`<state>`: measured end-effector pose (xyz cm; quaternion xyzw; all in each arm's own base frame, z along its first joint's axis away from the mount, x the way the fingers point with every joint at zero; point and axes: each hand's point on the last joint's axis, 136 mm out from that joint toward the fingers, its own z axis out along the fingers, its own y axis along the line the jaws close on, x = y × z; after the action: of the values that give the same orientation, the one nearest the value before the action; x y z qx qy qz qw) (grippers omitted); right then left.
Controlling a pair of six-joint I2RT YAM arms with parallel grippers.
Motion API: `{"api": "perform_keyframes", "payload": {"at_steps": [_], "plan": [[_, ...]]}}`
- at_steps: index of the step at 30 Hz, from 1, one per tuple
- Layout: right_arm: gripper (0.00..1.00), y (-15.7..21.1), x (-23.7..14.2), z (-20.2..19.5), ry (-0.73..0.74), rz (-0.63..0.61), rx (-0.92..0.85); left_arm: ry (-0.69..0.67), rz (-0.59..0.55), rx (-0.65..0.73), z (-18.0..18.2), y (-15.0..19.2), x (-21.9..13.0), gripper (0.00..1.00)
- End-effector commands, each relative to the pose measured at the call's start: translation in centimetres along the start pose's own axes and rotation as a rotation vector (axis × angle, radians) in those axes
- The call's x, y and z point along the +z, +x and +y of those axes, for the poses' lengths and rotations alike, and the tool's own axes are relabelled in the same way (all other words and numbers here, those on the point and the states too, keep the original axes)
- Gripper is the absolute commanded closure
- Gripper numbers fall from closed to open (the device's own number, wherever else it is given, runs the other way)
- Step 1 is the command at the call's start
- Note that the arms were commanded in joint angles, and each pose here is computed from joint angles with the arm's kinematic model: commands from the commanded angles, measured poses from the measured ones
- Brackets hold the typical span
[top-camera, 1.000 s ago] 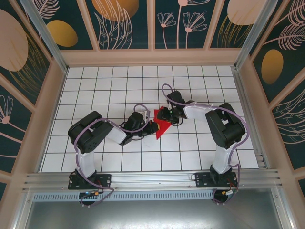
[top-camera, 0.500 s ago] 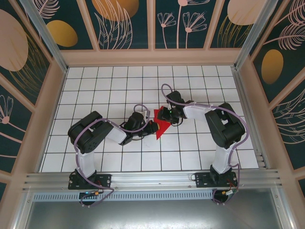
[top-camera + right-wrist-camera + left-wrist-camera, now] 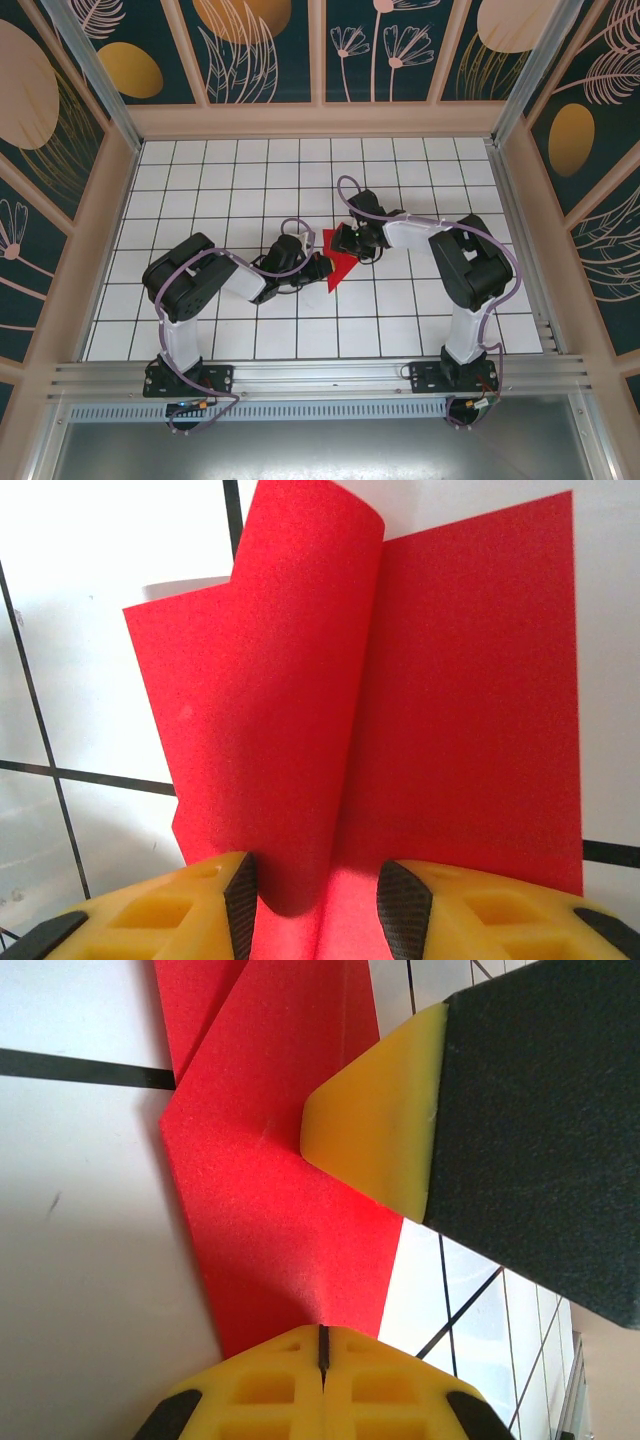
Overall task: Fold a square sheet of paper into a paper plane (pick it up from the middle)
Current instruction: Fourth fold the wing at the center of the table.
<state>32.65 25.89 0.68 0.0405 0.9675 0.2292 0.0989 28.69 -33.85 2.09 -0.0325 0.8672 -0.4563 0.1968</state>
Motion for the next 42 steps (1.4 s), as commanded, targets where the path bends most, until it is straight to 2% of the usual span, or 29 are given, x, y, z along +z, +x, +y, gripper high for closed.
{"api": "perform_keyframes", "payload": {"at_steps": [1,7,19,33,36,42], "plan": [[0.56,7.8,4.8,-11.5,0.386,0.213,0.070,-0.099,0.000,-0.002,2.1,0.2,-0.1,0.95],[0.59,8.1,5.0,-11.8,0.398,0.224,0.068,-0.118,-0.007,0.001,2.3,0.1,-0.2,0.96],[0.58,8.2,5.1,-11.9,0.403,0.229,0.064,-0.135,0.011,-0.010,2.9,0.5,-0.1,0.97],[0.58,7.2,4.6,-10.4,0.362,0.208,0.062,-0.291,0.064,-0.019,6.2,1.8,-0.6,1.00],[0.58,7.3,4.7,-10.6,0.367,0.211,0.064,-0.285,0.057,-0.013,6.0,1.7,-0.8,1.00],[0.58,7.7,5.0,-11.2,0.382,0.220,0.063,-0.201,0.026,0.013,3.2,0.4,-0.8,1.00]]}}
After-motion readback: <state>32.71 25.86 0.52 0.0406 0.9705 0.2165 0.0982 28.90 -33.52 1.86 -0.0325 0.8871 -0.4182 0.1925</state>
